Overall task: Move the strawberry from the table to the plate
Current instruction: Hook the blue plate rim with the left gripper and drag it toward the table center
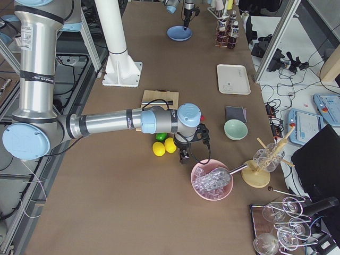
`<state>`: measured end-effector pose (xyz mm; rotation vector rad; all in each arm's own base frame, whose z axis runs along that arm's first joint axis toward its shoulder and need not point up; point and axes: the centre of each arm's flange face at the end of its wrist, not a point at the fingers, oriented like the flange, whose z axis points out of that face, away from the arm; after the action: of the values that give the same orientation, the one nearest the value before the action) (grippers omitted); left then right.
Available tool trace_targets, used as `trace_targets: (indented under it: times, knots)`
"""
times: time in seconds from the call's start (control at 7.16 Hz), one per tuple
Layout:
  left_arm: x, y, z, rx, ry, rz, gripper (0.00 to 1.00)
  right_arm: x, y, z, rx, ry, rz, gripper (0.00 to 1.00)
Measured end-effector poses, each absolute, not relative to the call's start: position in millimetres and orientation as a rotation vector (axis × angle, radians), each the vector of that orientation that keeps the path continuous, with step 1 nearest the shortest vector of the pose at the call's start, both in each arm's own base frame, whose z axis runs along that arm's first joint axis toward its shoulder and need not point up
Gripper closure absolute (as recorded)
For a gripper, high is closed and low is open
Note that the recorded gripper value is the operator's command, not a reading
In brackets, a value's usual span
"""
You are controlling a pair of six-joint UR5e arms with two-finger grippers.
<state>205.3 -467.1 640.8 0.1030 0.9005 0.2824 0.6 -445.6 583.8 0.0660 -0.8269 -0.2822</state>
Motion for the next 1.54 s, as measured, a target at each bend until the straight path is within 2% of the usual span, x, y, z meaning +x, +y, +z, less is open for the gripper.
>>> trace_targets:
  times: [0.42, 0.84, 1.26, 1.54]
  knots:
    - [206.9, -461.0, 644.0, 0.129, 0.927, 0.309, 1.00, 0.7, -444.9, 578.2, 0.076, -0.828, -0.286, 0.00]
    - [182.5, -471.7, 618.4, 0.126, 1.037, 0.293, 1.00, 0.7, -444.0, 577.4, 0.076, -0.829, -0.285, 0.00]
    - [189.5, -494.5, 534.1, 0.081, 1.175, 0.188, 1.00, 0.7, -443.5, 576.2, 0.077, -0.830, -0.285, 0.00]
    - [254.0, -497.4, 450.6, 0.018, 1.242, 0.158, 1.00, 0.7, -443.7, 575.8, 0.079, -0.829, -0.285, 0.00]
